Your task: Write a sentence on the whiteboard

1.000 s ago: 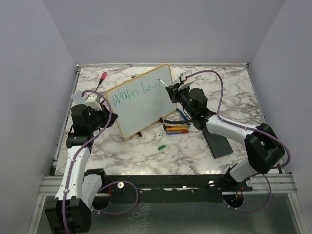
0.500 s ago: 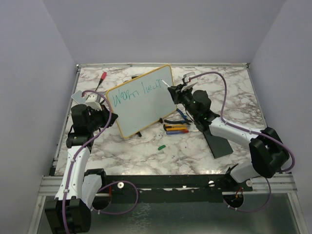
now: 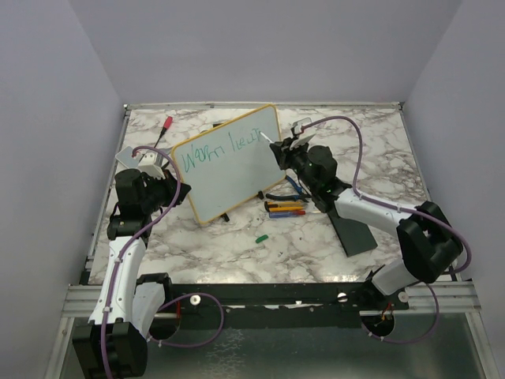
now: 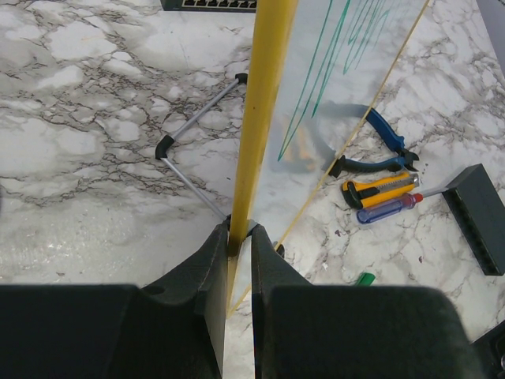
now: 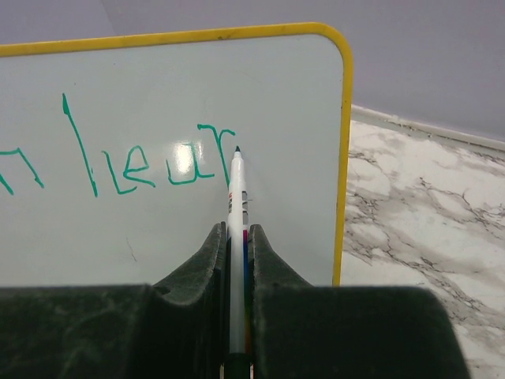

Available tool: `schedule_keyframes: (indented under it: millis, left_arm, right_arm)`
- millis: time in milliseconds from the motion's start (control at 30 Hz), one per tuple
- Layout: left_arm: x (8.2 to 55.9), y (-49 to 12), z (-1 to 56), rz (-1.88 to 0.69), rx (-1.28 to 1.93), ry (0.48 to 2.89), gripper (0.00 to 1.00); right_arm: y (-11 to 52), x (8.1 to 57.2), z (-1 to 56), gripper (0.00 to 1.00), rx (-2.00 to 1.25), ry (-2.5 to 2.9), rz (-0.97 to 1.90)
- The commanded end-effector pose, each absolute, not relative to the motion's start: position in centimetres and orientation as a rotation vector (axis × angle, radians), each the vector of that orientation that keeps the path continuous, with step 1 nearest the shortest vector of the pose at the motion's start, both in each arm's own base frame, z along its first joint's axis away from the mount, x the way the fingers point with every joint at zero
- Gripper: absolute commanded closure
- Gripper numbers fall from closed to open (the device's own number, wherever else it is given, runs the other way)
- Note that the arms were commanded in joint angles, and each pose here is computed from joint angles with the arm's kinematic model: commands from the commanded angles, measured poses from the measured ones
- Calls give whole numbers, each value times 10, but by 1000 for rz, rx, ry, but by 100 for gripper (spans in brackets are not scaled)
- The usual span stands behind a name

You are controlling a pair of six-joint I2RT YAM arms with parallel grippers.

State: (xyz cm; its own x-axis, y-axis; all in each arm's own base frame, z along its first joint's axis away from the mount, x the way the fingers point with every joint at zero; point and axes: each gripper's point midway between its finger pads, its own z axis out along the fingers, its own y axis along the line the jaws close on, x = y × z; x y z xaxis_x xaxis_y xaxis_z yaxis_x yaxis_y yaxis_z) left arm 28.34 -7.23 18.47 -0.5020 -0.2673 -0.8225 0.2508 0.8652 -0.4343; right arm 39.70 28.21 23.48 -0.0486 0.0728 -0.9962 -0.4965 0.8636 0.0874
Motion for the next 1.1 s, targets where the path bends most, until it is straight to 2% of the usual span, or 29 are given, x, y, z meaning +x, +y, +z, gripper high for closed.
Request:
schedule_keyframes:
  millis: [0,500,767,1067]
  left_arm:
    - [287,-67,191,-593,-20,1969,100]
    - [287,-66,190,-592,-22,1971,100]
    - [288,-66,191,-590,-22,1969,100]
    - [287,-66,191,-591,-22,1969,100]
  right_arm:
    - [281,407,236,99,-323,1571,444]
    - [266,418,236,99,-274,1584,387]
    - [268,394,269,99,-334,1456,472]
    - [277,403,280,99,-352,1427,474]
